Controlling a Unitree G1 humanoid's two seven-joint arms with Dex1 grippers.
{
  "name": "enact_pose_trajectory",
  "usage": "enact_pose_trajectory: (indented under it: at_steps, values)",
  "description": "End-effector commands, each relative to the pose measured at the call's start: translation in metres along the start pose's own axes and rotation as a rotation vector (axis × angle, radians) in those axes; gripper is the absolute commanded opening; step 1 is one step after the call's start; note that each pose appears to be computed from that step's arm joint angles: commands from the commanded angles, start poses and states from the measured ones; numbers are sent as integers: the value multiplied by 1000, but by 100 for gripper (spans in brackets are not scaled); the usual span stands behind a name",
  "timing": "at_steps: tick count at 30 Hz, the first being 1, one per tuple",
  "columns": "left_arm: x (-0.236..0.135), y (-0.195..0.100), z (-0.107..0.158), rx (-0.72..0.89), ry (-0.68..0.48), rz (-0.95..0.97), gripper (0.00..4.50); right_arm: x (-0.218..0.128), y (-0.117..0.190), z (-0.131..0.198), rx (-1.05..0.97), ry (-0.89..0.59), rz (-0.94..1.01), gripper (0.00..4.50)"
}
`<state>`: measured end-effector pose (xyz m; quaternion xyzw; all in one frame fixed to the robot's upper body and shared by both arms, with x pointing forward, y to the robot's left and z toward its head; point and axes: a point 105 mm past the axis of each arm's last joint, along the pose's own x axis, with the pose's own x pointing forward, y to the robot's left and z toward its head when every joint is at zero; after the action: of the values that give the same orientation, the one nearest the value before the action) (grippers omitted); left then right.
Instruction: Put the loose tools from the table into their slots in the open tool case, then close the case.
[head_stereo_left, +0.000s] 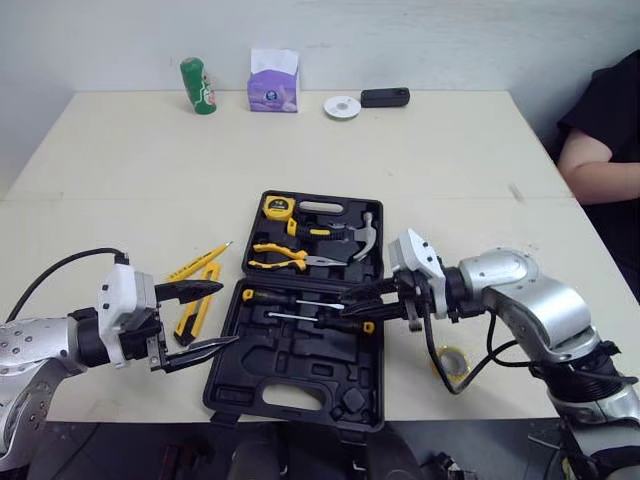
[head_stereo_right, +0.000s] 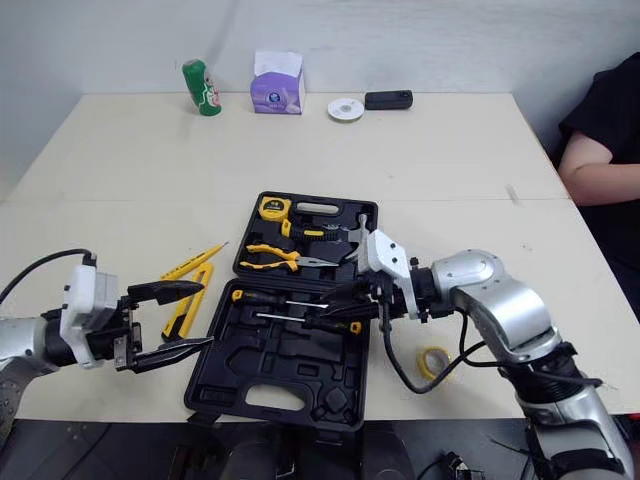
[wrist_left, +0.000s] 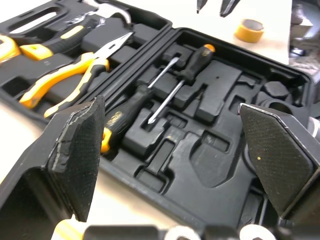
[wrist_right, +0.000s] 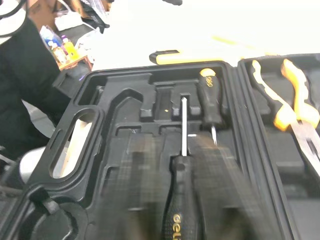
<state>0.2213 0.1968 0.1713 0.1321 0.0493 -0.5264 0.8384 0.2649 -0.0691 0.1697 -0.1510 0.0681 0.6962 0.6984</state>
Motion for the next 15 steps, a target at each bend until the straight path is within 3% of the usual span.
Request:
enact_pose_trajectory:
  at_steps: [1, 9, 15]
  values:
    - [8, -9, 10, 33, -28, -90, 450, 19, 2, 0, -133, -53, 25, 9]
    - [9, -15, 6, 87, -6, -119, 450, 40, -6, -25, -187, 57, 25, 9]
    - [8, -16, 1, 90, 11, -124, 450, 49, -13, -31, -174, 60, 3, 9]
